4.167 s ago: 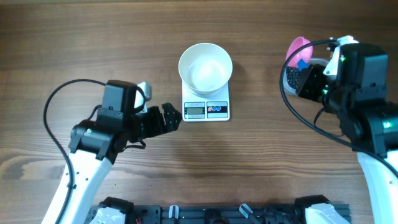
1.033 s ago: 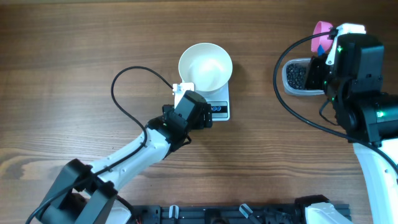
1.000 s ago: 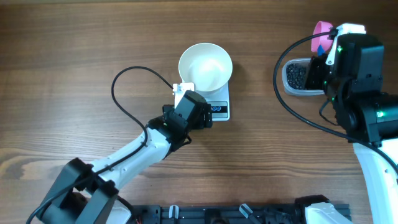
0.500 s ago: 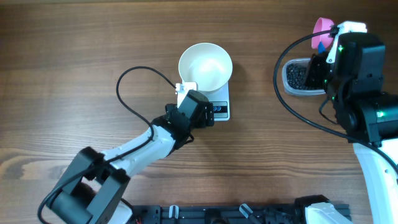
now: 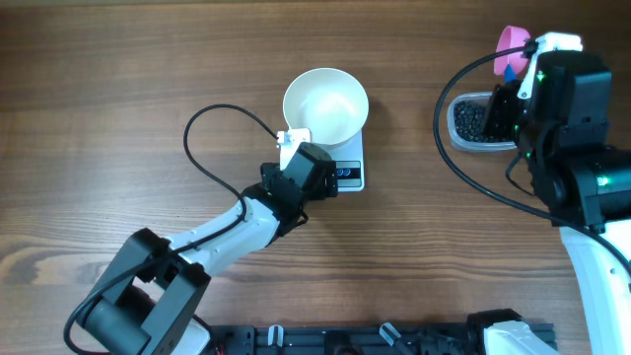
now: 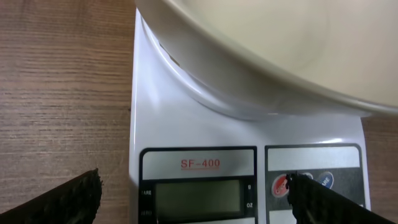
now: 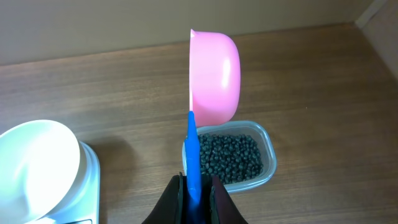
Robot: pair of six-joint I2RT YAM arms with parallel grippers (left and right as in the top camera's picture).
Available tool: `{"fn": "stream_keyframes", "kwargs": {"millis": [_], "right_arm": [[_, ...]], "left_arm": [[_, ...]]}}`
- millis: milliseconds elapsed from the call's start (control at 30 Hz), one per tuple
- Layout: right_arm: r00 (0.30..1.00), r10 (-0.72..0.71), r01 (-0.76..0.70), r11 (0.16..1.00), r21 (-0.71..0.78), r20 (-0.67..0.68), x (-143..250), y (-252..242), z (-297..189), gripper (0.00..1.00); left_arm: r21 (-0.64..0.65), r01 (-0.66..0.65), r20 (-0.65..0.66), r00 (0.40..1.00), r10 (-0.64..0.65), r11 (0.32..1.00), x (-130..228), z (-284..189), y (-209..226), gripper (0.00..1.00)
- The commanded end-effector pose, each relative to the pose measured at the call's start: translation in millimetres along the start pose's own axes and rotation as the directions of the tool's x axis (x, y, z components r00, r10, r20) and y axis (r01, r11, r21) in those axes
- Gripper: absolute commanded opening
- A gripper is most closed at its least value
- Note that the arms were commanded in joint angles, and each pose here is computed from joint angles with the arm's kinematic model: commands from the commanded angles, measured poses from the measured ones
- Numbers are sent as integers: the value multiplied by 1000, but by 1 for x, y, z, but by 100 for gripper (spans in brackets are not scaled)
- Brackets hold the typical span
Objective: Scoop item into bowl and weigh 150g on scale
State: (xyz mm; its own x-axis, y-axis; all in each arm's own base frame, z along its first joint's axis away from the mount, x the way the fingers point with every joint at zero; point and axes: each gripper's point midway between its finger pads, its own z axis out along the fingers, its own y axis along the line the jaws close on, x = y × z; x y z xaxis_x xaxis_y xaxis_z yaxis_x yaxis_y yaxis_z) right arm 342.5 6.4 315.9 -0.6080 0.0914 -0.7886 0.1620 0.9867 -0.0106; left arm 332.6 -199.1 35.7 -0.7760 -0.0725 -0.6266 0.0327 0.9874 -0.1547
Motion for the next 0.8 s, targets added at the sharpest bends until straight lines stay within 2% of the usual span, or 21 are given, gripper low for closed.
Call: {"fn": "stream_keyframes", "kwargs": {"millis": [0,233,433,767], "right_arm": [[1000,20,-20,1000,-10,21,-8,1,-4,4],[1000,20,-20,1000,-10,21,-8,1,-4,4],[1000,19,-19,1000,-10,21,-8,1,-4,4],[1000,11,-11,1000,-10,21,-8,1,-4,4]], "left_arm": [[-19,-30,-12,999,30,999,12,5,-3,100],[-1,-55,-17,998,55,999,18,3,-12,100],[-61,-45,23,999,47,997,11,2,-2,100],[-61,-44,23,999,46,997,11,3,-2,100]]}}
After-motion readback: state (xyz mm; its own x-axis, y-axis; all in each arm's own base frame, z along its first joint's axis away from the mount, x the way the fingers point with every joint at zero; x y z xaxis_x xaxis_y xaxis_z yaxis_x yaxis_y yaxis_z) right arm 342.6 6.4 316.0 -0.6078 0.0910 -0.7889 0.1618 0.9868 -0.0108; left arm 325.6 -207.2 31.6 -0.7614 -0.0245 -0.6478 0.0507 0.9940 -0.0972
